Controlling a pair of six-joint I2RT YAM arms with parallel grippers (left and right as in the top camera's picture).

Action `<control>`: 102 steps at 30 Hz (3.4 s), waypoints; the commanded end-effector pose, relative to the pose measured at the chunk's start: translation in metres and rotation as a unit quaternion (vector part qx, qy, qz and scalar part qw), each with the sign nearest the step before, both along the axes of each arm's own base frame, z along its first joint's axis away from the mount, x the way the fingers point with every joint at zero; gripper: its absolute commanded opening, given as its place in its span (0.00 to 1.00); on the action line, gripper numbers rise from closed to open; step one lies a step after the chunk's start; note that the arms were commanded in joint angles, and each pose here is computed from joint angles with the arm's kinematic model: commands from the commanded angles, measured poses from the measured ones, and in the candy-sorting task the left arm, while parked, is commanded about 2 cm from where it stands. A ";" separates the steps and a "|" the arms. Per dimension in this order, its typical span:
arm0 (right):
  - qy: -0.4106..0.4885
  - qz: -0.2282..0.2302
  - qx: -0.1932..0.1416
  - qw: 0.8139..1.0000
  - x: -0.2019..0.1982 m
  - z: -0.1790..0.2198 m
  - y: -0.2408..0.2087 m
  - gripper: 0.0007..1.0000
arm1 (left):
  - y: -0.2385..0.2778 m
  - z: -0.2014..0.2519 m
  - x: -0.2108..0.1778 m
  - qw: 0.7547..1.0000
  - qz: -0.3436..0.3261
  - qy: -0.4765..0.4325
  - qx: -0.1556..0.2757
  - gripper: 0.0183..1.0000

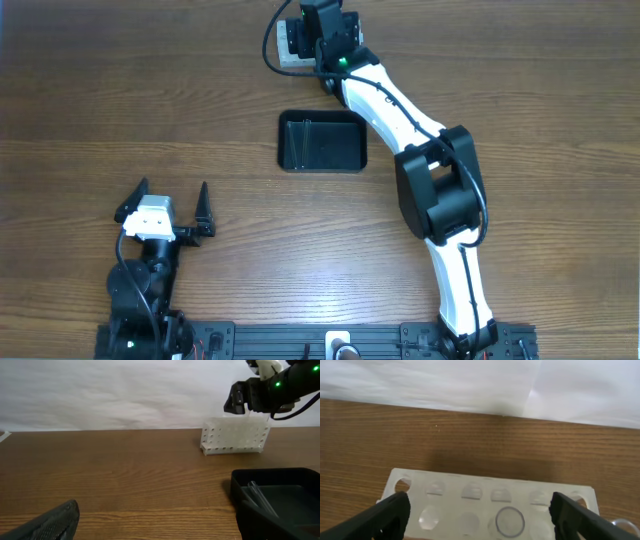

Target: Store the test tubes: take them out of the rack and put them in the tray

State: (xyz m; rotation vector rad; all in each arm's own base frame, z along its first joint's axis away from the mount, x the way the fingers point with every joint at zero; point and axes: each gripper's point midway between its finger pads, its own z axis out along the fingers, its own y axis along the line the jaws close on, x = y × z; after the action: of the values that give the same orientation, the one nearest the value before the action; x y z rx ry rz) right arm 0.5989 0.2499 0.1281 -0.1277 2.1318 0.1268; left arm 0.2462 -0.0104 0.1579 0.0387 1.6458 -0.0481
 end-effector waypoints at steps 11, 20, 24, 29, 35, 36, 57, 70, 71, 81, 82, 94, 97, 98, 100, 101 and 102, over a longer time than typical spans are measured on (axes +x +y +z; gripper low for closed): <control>-0.009 -0.025 -0.006 1.000 0.012 -0.008 -0.010 0.62 | -0.001 -0.001 0.000 1.000 -0.003 0.000 -0.007 1.00; -0.002 -0.038 -0.018 0.999 0.011 -0.012 -0.018 0.51 | -0.001 -0.001 0.000 1.000 -0.003 0.000 -0.007 1.00; -0.003 -0.038 -0.017 0.999 0.011 -0.011 -0.018 0.47 | -0.001 -0.001 0.000 1.000 -0.003 0.000 -0.007 1.00; -0.005 -0.038 -0.017 0.999 0.012 -0.011 -0.018 0.37 | -0.001 -0.001 0.000 1.000 -0.003 0.000 -0.007 1.00; -0.004 -0.038 -0.017 0.999 0.012 -0.012 -0.018 0.30 | -0.001 -0.001 0.000 1.000 -0.003 0.000 -0.007 1.00; -0.004 -0.039 -0.018 0.999 0.012 -0.012 -0.018 0.29 | -0.001 -0.001 0.000 1.000 -0.003 0.000 -0.007 1.00; -0.008 -0.047 -0.024 0.999 0.012 -0.008 -0.021 0.07 | -0.001 -0.001 0.000 1.000 -0.003 0.000 -0.007 1.00; -0.112 -0.044 0.034 0.992 -0.031 0.180 -0.039 0.04 | -0.001 -0.001 0.000 1.000 -0.003 0.000 -0.007 1.00; -0.124 -0.043 0.041 0.990 -0.039 0.201 -0.042 0.04 | -0.001 -0.001 0.000 1.000 -0.003 0.000 -0.007 1.00; -0.036 0.018 0.072 0.997 -0.123 0.232 -0.040 0.03 | -0.001 -0.001 0.000 1.000 -0.003 0.000 -0.007 1.00; -0.002 0.027 0.071 0.997 -0.128 0.216 -0.037 0.02 | -0.001 -0.001 0.000 1.000 -0.003 0.000 -0.007 1.00; 0.289 0.051 0.037 0.955 -0.157 0.027 -0.029 0.01 | -0.001 -0.001 0.000 1.000 -0.003 0.000 -0.007 1.00; 0.314 0.047 0.027 0.948 -0.157 0.002 -0.029 0.01 | -0.001 -0.001 0.000 1.000 -0.003 0.000 -0.007 1.00; 0.317 0.046 0.026 0.947 -0.157 -0.003 -0.029 0.01 | -0.001 -0.001 0.000 1.000 -0.003 0.000 -0.007 1.00; 0.328 0.044 0.022 0.943 -0.156 -0.014 -0.028 0.01 | -0.001 -0.001 0.000 1.000 -0.003 0.000 -0.007 1.00; 0.334 0.041 0.021 0.941 -0.156 -0.020 -0.028 0.01 | -0.001 -0.001 0.000 1.000 -0.003 0.000 -0.007 1.00; 0.338 0.039 0.020 0.940 -0.156 -0.025 -0.028 0.01 | -0.001 -0.001 0.000 1.000 -0.003 0.000 -0.007 1.00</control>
State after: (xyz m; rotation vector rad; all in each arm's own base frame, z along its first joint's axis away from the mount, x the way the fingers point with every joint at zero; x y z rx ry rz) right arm 0.4410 0.2192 0.1228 -0.1849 2.7678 0.2847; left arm 0.2462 -0.0104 0.1579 0.0390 1.6458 -0.0484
